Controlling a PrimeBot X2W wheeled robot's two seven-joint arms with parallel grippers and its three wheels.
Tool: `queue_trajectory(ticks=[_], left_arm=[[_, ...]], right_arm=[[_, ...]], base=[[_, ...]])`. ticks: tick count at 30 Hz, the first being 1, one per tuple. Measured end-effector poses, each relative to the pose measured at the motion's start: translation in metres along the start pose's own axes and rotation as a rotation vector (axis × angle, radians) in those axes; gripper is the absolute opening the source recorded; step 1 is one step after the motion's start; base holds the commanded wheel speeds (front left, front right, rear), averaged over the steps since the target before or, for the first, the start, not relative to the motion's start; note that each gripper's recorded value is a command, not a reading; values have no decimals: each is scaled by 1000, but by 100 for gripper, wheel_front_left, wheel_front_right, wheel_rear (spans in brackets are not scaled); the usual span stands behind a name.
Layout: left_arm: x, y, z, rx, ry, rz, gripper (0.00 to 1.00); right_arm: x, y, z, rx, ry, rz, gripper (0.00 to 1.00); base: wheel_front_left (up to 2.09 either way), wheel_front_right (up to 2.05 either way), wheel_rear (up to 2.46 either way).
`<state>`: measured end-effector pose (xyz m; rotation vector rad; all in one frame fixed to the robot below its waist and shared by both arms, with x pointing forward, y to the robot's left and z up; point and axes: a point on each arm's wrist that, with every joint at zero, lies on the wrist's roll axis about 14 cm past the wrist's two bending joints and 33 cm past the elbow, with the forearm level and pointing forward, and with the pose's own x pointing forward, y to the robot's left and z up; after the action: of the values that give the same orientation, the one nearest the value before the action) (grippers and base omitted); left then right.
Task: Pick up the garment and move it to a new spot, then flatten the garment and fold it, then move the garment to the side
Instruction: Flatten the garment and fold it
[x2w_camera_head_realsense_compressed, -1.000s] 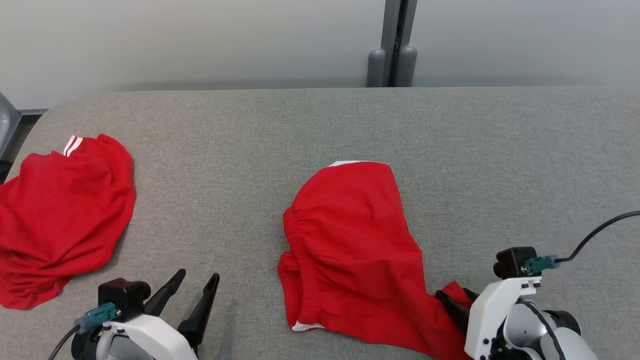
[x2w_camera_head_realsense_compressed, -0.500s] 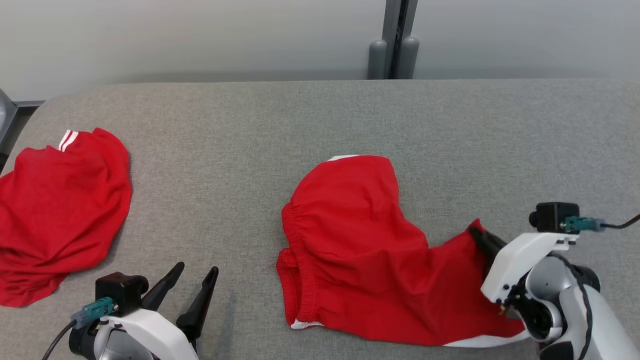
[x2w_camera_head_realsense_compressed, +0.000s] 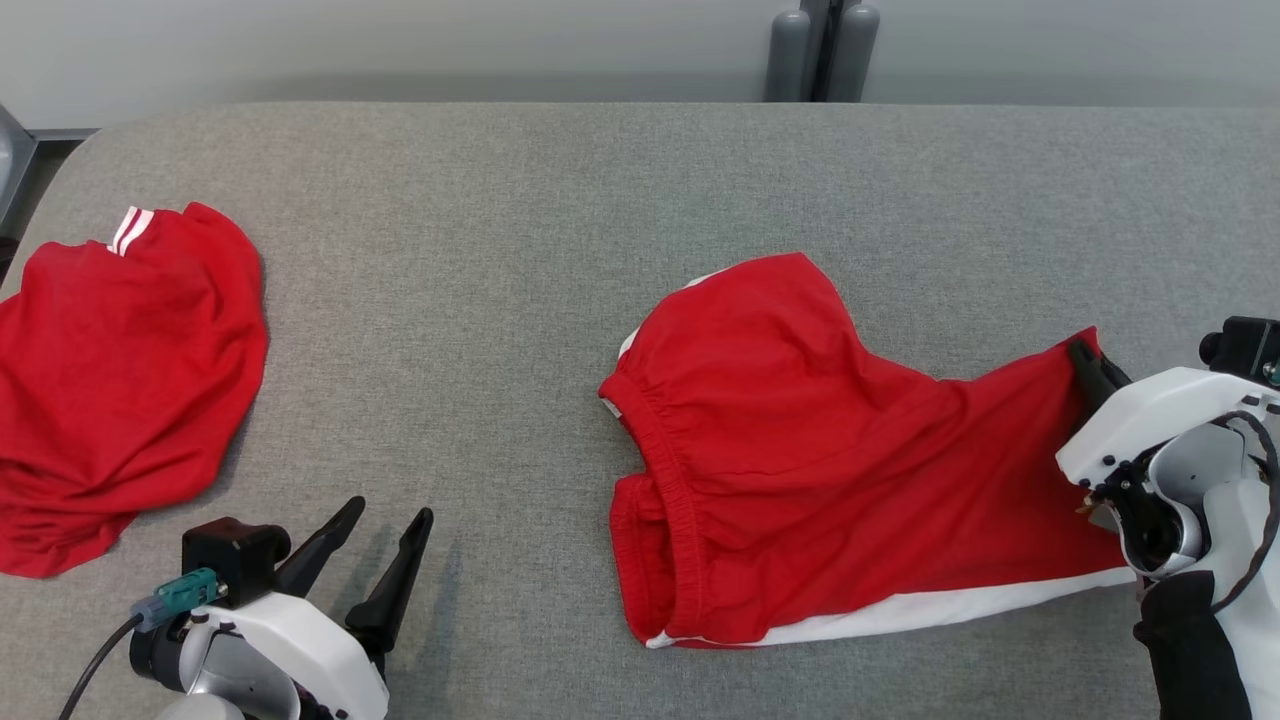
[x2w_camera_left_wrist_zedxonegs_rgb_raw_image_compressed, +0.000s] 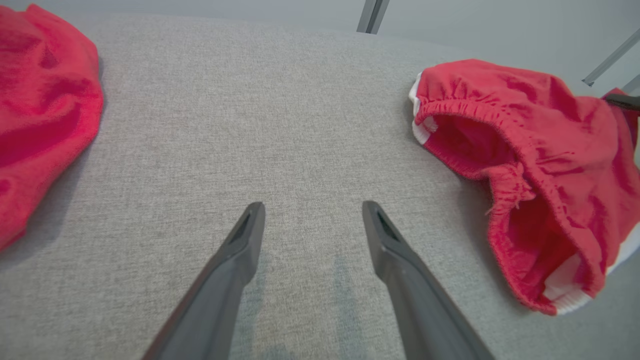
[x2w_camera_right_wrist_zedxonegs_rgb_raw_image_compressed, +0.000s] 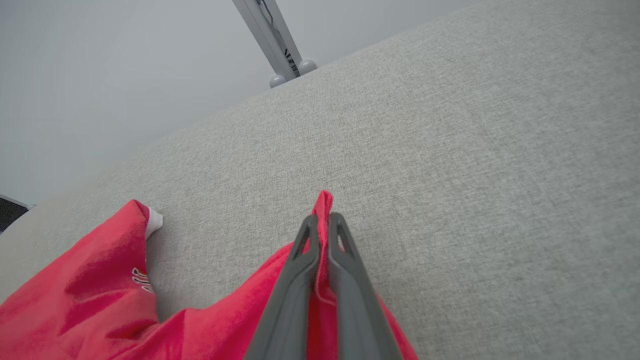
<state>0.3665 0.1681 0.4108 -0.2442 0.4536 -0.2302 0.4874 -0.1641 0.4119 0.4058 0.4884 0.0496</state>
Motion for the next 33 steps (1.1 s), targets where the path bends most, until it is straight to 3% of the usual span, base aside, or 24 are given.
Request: queue_trajectory(ticks=[2, 4, 15, 26, 33], left_arm=[[-1, 2, -1, -1, 0, 6, 100], [-1, 2, 1, 2, -6, 7, 100], [-9, -24, 14, 35, -56, -55, 100], [-17, -96, 23, 100, -80, -260, 100], [-21, -138, -8, 165, 43, -425, 100]], right_arm=[[4, 0, 3, 1, -16, -5, 0], [5, 1, 5, 0, -25, -10, 100], [-29, 12, 33, -62, -196, 31, 100], [-91, 39, 53, -130, -408, 147, 100], [-119, 34, 51, -127, -467, 153, 100]], base=[[0, 0, 0], [0, 0, 0], [0, 0, 0], [0, 0, 0], [0, 0, 0]])
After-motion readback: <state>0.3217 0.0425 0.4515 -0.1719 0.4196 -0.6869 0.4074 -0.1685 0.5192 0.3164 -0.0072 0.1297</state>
